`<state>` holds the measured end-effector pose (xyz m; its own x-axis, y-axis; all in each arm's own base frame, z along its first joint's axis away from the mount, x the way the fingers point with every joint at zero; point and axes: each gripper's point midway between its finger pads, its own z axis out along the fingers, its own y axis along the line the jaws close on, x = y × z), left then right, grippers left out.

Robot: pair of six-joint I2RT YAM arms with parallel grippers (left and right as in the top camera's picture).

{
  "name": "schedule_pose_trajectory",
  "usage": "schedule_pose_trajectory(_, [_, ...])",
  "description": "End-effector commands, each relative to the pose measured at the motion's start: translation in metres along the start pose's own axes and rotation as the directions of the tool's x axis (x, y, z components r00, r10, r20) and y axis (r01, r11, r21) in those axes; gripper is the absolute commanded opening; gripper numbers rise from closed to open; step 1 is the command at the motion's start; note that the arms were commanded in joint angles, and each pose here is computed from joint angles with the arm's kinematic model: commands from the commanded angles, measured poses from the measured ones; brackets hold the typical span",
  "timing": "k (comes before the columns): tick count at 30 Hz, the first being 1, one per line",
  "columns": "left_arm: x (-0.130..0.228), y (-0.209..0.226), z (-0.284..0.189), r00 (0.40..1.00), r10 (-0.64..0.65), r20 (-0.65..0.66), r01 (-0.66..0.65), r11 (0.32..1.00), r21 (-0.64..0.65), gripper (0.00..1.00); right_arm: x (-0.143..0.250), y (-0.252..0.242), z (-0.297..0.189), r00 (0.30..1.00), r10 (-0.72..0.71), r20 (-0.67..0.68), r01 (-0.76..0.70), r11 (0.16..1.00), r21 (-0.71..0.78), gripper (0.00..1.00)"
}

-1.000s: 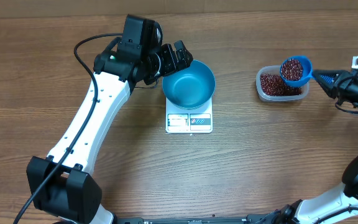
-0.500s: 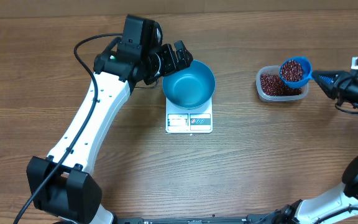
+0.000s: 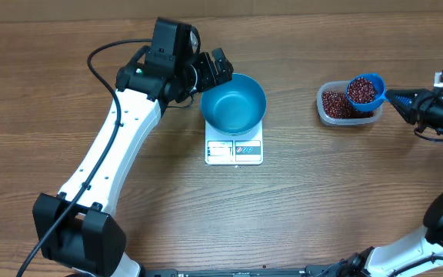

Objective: Scoop item into bowl and weigh 150g on scale
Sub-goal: 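Move the left gripper down to the blue bowl's rim on the scale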

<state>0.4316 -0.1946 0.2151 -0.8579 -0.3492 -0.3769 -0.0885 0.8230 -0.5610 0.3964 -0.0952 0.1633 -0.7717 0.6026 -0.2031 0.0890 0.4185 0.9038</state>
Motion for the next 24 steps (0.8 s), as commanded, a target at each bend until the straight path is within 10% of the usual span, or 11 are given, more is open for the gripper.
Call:
schedule_pose_trajectory(1, [-0.017, -0.004, -0.014, 0.997, 0.009, 0.080, -0.007, 1.000, -0.016, 1.00, 0.001, 0.004, 0.000, 1.000, -0.010, -0.001, 0.010, 1.000, -0.030, 0.04])
schedule_pose_trajectory(21, [0.022, 0.041, -0.017, 0.996, 0.058, -0.073, -0.072, 0.974, -0.215, 1.00, 0.000, 0.003, 0.000, 1.000, -0.012, 0.001, 0.012, 1.000, -0.023, 0.04])
schedule_pose_trajectory(24, [0.031, 0.044, -0.016, 0.989, 0.098, -0.115, -0.122, 0.966, -0.226, 0.72, 0.000, -0.002, 0.000, 1.000, -0.013, 0.002, 0.013, 1.000, 0.002, 0.04])
